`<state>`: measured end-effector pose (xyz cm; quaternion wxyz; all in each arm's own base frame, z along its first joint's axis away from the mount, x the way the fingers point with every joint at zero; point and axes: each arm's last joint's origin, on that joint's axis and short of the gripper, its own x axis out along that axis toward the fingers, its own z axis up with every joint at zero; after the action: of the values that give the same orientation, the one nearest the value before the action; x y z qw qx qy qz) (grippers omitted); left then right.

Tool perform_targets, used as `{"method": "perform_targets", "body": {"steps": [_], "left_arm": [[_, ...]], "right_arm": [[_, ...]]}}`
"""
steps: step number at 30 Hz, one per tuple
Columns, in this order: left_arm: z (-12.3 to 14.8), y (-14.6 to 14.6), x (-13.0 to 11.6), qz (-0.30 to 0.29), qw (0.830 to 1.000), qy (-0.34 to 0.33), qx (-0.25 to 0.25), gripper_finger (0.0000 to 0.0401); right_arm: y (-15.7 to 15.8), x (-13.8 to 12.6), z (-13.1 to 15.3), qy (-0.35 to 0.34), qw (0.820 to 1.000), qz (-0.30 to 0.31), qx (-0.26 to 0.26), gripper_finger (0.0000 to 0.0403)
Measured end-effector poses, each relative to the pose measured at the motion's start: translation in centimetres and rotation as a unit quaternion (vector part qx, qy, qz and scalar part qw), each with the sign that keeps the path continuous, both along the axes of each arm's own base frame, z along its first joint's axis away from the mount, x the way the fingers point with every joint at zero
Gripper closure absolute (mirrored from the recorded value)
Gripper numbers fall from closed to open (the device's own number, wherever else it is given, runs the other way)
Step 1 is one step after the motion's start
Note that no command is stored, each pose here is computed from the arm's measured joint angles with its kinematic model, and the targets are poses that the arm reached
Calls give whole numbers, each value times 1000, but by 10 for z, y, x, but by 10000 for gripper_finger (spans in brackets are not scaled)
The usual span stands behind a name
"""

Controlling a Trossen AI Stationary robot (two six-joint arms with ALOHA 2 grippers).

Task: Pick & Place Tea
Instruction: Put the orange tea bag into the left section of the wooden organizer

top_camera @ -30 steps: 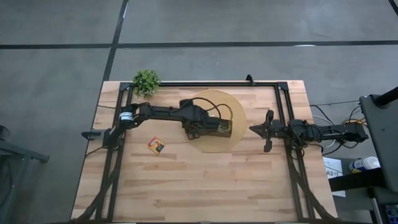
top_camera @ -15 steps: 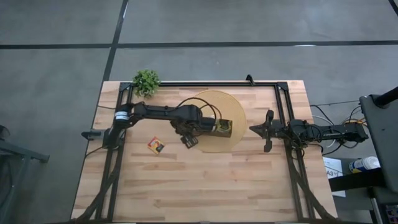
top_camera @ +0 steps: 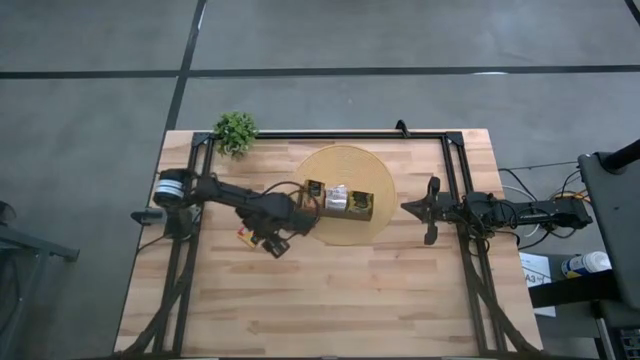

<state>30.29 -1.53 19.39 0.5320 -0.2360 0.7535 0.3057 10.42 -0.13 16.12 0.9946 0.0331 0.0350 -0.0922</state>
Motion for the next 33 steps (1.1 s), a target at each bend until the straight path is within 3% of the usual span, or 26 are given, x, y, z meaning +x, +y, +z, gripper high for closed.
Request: {"method": "perform_targets", "body": {"steps": [6, 12, 25, 33], "left_arm": [[-30, -11, -23, 11, 1000, 22, -7, 150], [-47, -13, -21, 0, 999, -32, -23, 152], [-44, -10, -17, -3, 998, -52, -21, 152], [-35, 1, -22, -8, 997, -73, 7, 152]], "right_arm": [[0, 0, 0, 0, 1000, 0, 0, 394], [0, 0, 0, 0, 1000, 0, 0, 394], [0, 0, 0, 0, 1000, 0, 0, 394], [0, 0, 0, 0, 1000, 0, 0, 394]]}}
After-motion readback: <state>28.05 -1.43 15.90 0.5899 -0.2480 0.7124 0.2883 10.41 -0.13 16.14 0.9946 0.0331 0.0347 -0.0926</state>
